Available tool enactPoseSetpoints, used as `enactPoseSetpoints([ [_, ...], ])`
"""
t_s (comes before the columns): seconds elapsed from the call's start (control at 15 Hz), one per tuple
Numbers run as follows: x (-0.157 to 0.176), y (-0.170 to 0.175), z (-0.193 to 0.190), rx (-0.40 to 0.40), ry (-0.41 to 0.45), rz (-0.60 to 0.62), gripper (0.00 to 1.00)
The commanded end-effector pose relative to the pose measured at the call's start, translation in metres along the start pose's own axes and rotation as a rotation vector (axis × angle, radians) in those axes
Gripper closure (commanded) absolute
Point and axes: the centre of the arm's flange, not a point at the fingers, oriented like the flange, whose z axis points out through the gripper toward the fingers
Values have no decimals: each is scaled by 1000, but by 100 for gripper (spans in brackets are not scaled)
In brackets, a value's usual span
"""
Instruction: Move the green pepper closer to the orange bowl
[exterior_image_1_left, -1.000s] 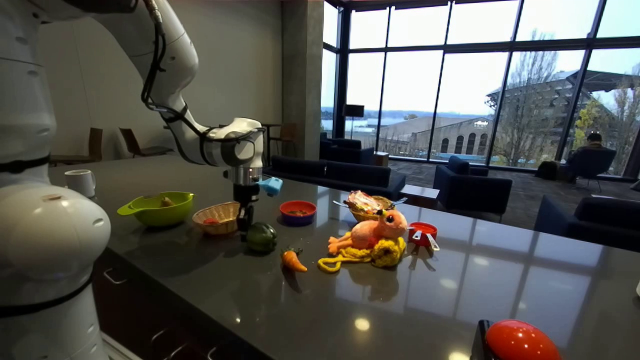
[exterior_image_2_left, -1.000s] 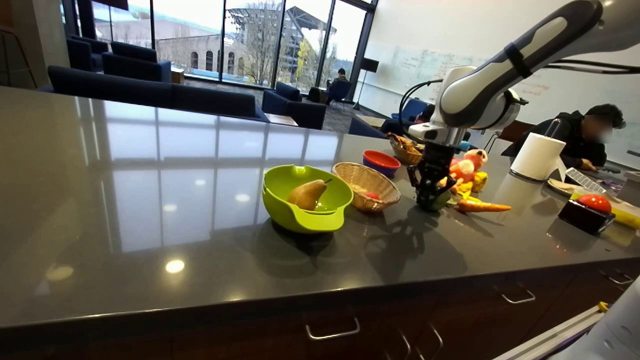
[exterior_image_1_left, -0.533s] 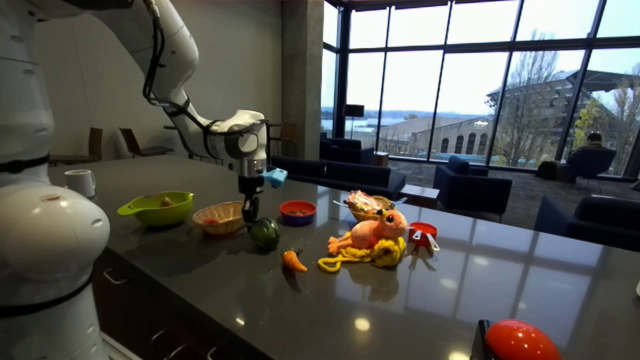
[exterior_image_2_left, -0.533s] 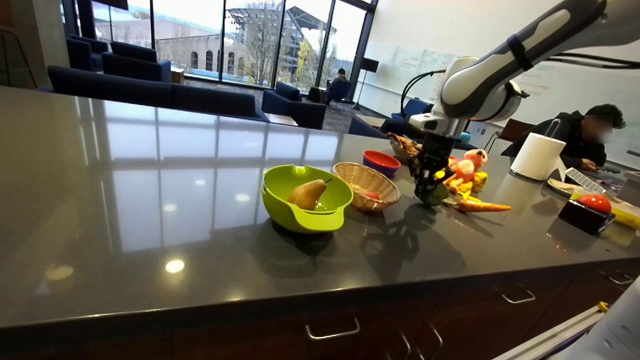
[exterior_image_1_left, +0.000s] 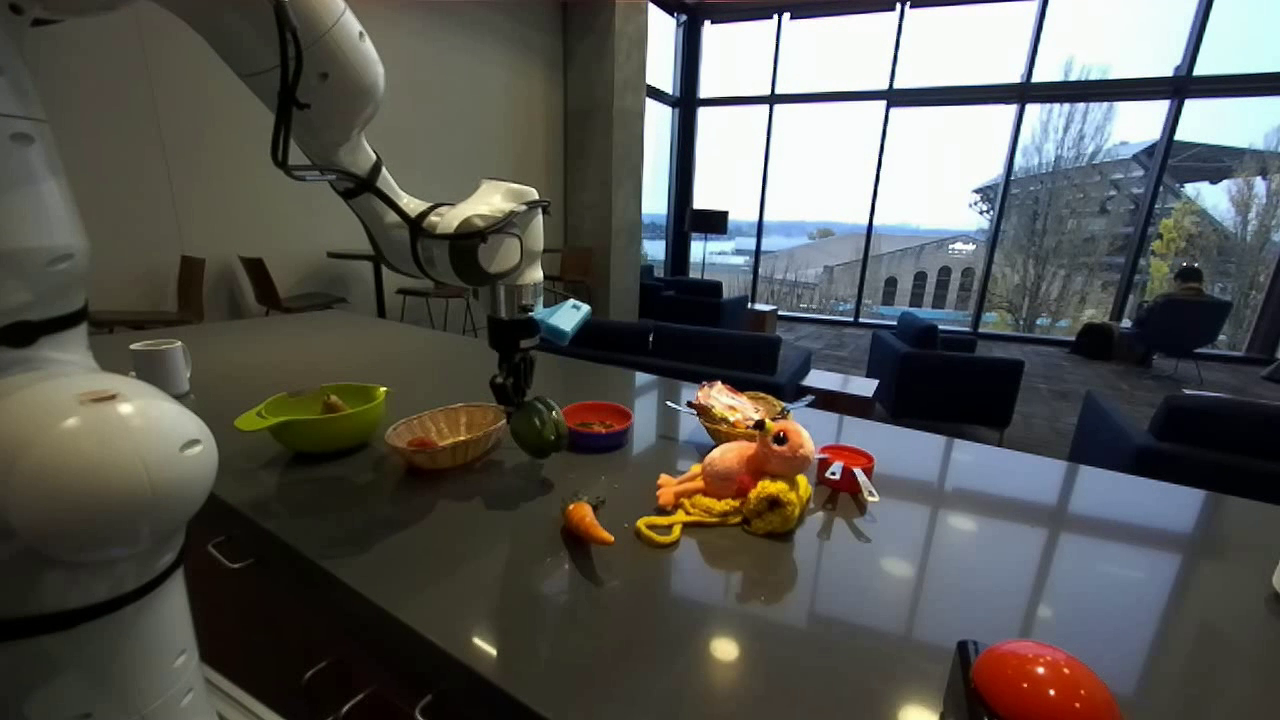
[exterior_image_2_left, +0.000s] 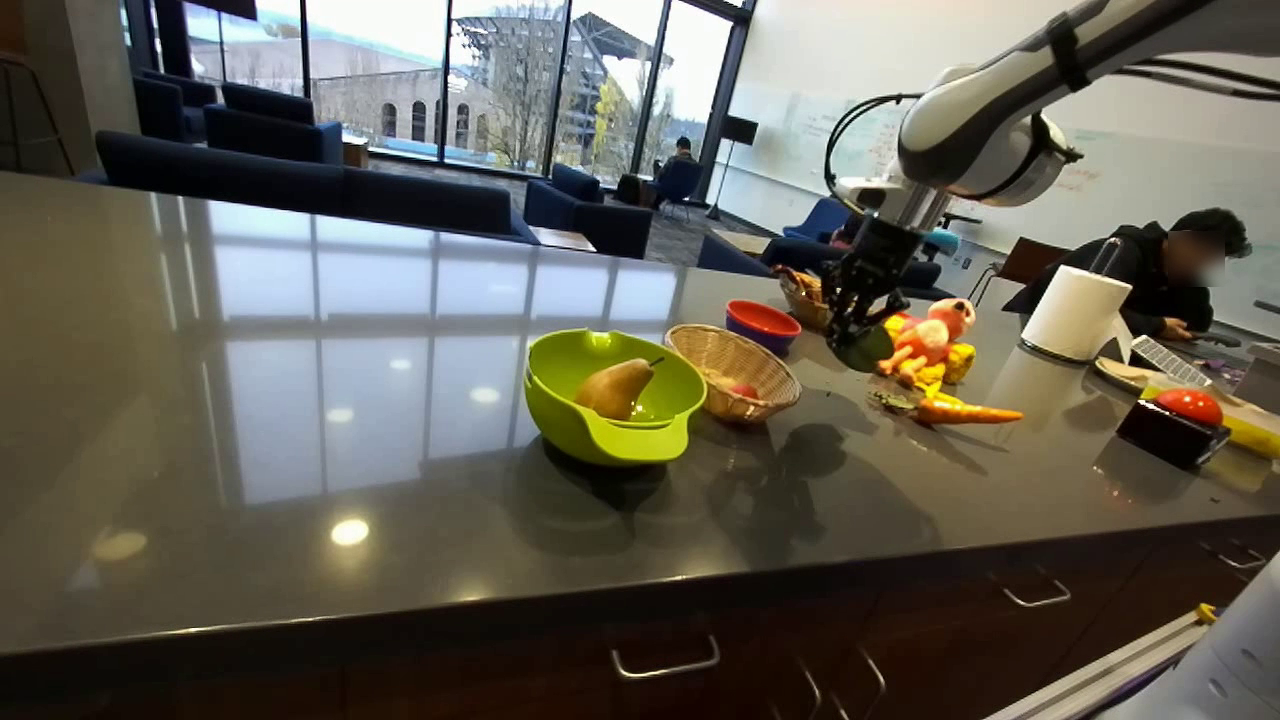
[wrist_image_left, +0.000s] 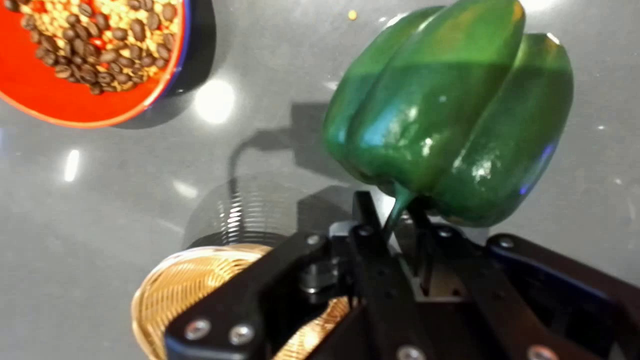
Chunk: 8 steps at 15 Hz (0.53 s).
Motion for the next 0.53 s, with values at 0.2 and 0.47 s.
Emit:
enactPoseSetpoints([
  [0.2,-25,11,-45,-197,127,276,96],
  [0.47,-43,17,-46,-320,179,452,96],
])
